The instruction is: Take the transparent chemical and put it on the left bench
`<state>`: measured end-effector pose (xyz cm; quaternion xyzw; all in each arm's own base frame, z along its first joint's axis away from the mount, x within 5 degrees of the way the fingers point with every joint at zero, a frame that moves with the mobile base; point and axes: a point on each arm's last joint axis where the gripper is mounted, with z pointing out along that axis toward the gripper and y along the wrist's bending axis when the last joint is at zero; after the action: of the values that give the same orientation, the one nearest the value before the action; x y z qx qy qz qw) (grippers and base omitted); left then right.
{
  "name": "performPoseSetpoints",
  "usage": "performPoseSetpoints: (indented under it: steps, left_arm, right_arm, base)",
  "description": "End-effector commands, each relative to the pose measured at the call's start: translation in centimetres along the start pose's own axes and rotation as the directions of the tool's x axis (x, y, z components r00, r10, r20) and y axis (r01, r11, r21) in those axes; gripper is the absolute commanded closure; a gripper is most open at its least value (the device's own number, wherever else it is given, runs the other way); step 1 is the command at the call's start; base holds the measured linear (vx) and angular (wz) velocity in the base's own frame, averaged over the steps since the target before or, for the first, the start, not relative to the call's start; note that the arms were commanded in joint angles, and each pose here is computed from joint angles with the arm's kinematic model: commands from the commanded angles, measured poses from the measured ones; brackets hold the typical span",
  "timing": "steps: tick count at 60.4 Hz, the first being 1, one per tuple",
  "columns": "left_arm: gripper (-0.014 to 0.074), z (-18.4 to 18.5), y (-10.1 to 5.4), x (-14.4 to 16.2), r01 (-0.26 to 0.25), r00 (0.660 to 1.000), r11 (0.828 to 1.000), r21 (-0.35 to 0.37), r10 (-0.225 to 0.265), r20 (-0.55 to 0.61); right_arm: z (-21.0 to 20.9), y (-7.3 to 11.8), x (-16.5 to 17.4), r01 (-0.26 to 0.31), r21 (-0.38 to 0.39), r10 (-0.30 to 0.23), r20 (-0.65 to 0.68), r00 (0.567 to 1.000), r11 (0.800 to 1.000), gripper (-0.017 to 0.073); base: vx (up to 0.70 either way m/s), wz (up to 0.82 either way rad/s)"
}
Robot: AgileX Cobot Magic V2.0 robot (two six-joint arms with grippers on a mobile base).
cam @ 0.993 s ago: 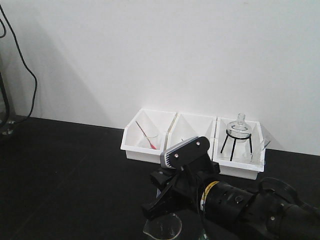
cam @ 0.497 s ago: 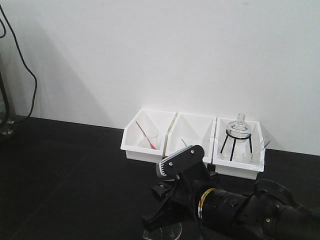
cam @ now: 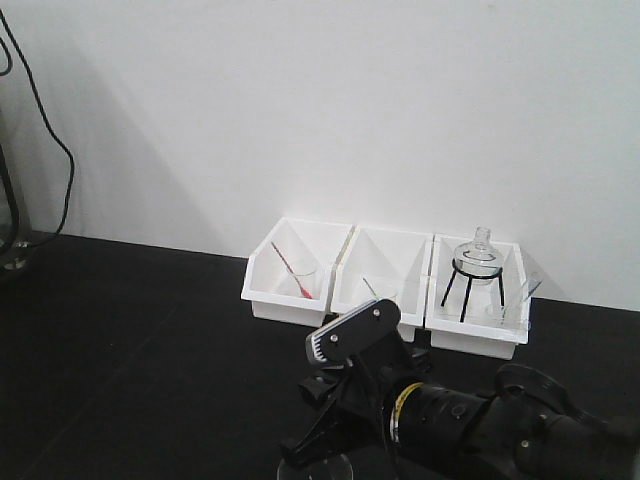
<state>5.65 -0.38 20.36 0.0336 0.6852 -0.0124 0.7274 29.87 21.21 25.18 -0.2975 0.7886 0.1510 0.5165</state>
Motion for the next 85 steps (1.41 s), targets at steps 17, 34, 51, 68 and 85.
performPoseSetpoints:
  steps: [17,34,51,68,85]
  left_arm:
    - [0.0597,-0.1,0.0,-0.3,0.009,0.997,1.000,-0.002,-0.009,0.081]
    - [0.0597,-0.1,0.0,-0.3,0.009,0.997,1.000,-0.002,-0.009,0.081]
    - [0.0597,-0.1,0.0,-0.3,0.009,0.997,1.000,-0.002,-0.009,0.081]
    - [0.0597,-0.1,0.0,-0.3,0.009,0.997,1.000,-0.002,-0.009,0.081]
    - [0.0597,-0.1,0.0,-0.3,0.009,0.997,1.000,-0.002,-0.009,0.081]
  right_arm:
    - [-6.4,-0.2,-6.5,-0.021,0.005,0.019,0.275,0.961,1.000,0.0536]
    - [-7.2,1.9,-6.2,-0.032,-0.037,0.038,0.179,0.983,0.999,0.0536]
    - [-4.5,2.3,-3.8,-0.024,-0.034,0.025,0.040,0.999,0.999,0.0510]
    - [-0.9,3.0,-2.2,-0.039,-0.079,0.045,0.073,0.996,0.996,0.0312]
    - [-2.5,2.7,-3.0,-0.050,-0.059,0.053,0.058,0.997,0.997,0.0063]
  base:
    - [0.00,0.00]
    - [0.00,0.00]
    - [0.00,0.00]
    - [0.00,0.00]
    - [0.00,0.00]
